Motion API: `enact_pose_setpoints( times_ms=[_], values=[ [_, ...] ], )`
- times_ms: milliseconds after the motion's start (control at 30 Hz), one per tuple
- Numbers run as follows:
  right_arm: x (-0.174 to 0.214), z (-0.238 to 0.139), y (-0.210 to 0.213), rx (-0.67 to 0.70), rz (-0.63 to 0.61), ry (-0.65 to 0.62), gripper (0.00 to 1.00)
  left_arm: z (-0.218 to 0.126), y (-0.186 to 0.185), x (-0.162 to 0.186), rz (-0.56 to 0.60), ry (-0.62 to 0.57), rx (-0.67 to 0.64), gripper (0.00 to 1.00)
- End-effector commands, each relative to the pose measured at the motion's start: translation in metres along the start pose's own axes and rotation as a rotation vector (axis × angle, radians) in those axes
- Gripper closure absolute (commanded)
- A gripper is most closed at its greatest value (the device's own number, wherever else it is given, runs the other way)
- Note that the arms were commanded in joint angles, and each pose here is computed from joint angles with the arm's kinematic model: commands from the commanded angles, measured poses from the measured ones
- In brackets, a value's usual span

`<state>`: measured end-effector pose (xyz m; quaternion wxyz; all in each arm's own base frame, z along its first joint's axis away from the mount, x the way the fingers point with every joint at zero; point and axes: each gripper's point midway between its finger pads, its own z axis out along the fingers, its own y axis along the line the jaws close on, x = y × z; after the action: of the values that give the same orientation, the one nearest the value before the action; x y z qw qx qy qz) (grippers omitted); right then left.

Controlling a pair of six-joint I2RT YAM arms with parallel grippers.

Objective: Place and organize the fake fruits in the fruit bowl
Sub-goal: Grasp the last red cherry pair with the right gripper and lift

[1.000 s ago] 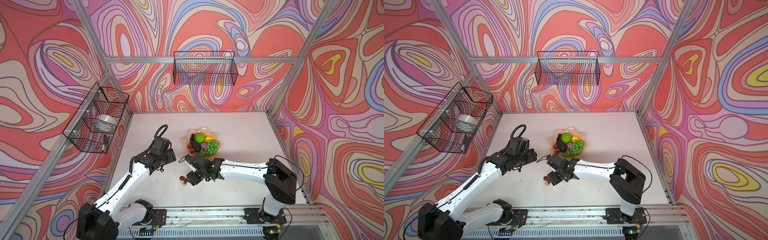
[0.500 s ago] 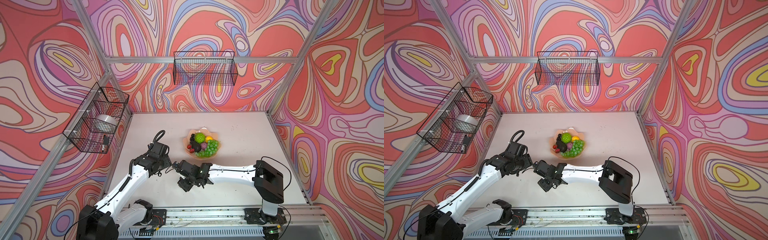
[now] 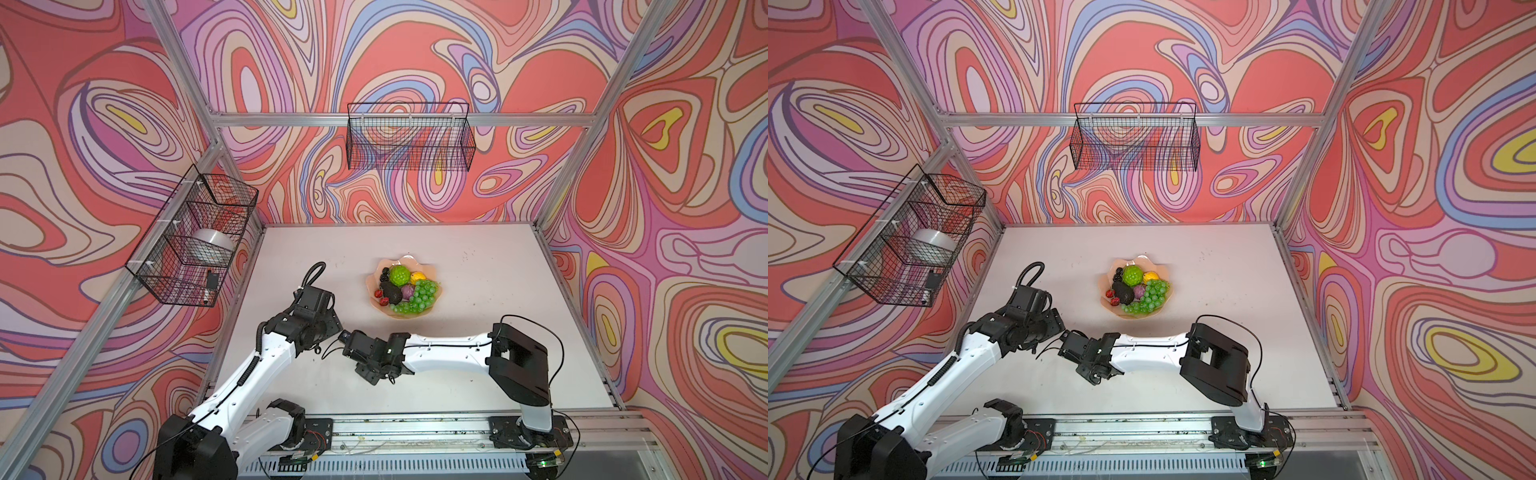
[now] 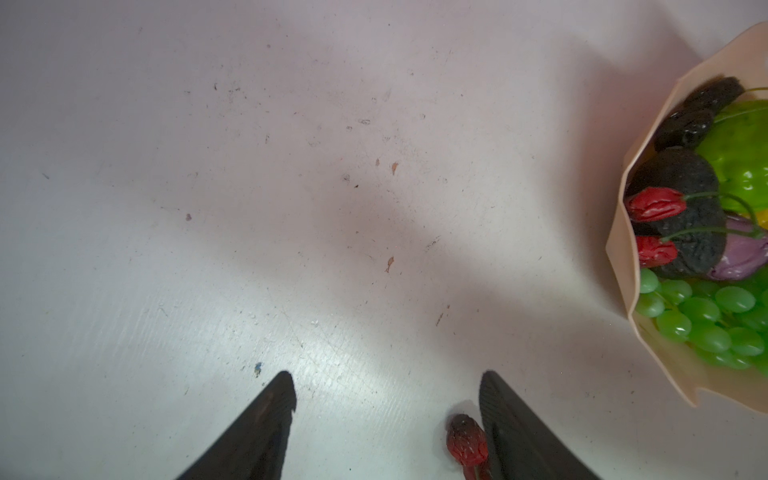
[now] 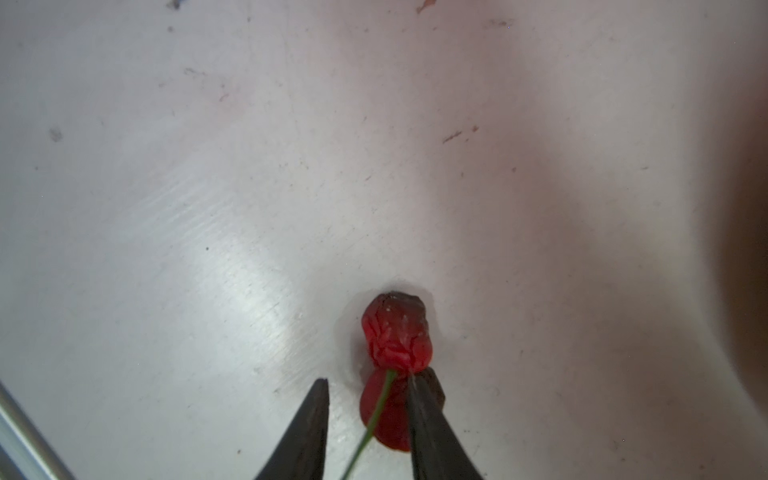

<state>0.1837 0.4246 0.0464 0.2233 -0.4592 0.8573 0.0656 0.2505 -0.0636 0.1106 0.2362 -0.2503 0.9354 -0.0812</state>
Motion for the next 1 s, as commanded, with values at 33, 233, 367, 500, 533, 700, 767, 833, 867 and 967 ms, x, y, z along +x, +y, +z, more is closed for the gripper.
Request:
enact_pose_setpoints(
  times_ms=[33, 233, 367, 500, 533, 700, 767, 833, 867, 967],
  values=[
    [-0.005, 0.004, -0.005, 0.04, -0.02, -0.009, 0.8, 0.001, 0.003, 0.001, -0.023, -0.002, 0.003, 0.26],
    [-0.006, -0.003, -0.013, 0.075, -0.031, -0.017, 0.98, 0.004, 0.001, 0.001, -0.019, 0.007, 0.005, 0.26],
    [-0.017, -0.021, -0.015, 0.074, -0.026, -0.052, 1.0, 0.004, 0.001, -0.001, -0.018, 0.0, 0.002, 0.26],
    [-0.029, -0.042, -0.024, 0.047, -0.001, -0.082, 1.0, 0.002, 0.003, -0.001, -0.021, -0.009, -0.002, 0.27],
    [-0.031, -0.047, -0.029, 0.043, 0.01, -0.084, 1.0, 0.001, 0.004, -0.001, -0.021, -0.012, -0.005, 0.26],
    [-0.052, -0.08, -0.068, -0.074, 0.165, -0.131, 1.0, -0.002, 0.01, -0.001, -0.024, -0.028, -0.017, 0.27],
    [-0.064, -0.095, -0.087, -0.144, 0.25, -0.171, 1.0, -0.002, 0.012, -0.001, -0.017, -0.031, -0.023, 0.26],
    [-0.073, -0.107, -0.104, -0.175, 0.295, -0.205, 1.0, -0.002, 0.014, -0.002, -0.009, -0.032, -0.033, 0.26],
    [-0.077, -0.11, -0.112, -0.184, 0.309, -0.214, 1.0, -0.001, 0.014, -0.002, -0.004, -0.031, -0.037, 0.26],
    [-0.087, -0.112, -0.135, -0.197, 0.347, -0.232, 1.0, -0.001, 0.013, -0.002, 0.007, -0.024, -0.038, 0.26]
  ],
)
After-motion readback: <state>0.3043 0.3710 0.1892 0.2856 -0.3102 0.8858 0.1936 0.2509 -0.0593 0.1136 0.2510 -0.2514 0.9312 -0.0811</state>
